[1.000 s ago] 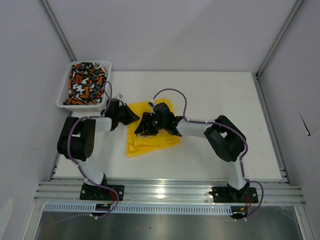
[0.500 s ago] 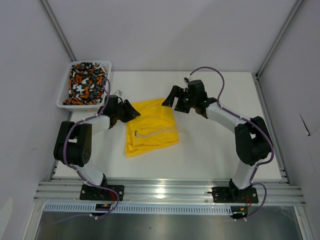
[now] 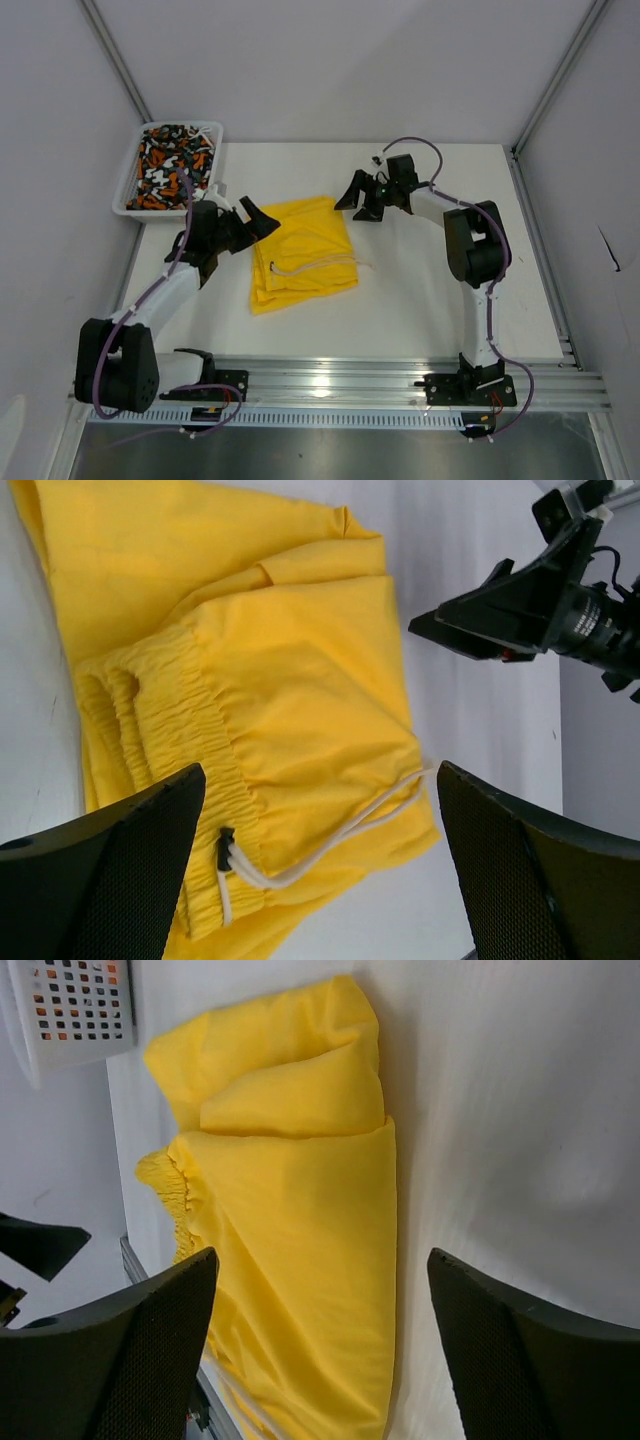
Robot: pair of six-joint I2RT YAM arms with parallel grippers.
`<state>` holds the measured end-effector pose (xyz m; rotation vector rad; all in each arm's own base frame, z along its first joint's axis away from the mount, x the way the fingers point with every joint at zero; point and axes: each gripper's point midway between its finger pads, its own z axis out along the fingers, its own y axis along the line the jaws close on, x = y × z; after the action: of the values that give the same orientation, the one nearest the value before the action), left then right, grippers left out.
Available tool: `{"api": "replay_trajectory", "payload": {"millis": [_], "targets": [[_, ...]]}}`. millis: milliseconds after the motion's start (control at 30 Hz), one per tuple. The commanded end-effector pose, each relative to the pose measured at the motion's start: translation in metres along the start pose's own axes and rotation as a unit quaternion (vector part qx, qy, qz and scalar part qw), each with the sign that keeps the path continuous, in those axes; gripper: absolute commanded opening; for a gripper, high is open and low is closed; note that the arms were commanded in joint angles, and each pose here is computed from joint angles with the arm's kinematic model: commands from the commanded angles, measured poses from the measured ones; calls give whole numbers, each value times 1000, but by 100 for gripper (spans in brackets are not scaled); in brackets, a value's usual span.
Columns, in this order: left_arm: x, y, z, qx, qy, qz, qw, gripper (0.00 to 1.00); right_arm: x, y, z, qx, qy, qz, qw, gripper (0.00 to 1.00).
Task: Fold and stack the shorts
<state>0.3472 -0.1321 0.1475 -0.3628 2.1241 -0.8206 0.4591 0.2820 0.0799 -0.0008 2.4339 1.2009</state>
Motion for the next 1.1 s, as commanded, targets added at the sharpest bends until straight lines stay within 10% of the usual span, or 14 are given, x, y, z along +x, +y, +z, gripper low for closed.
{"api": "replay_trajectory", "payload": {"millis": [0,467,667,767,1067], "targets": [[5,-1,-18,-8,-21,-14,1000,99,-1,11,10,-43,29,-18,999,86],[11,-6,-70,-12,-57,5,998,99,16,5,46,-73,66,4,995,71],[14,-1,-70,-21,-52,13,998,99,20,7,57,-98,73,29,992,23],[15,2,-70,-24,-52,14,998,99,8,11,52,-111,46,37,992,1],[19,6,-68,-26,-51,14,998,99,-3,-57,-53,-65,-190,212,956,0]]}}
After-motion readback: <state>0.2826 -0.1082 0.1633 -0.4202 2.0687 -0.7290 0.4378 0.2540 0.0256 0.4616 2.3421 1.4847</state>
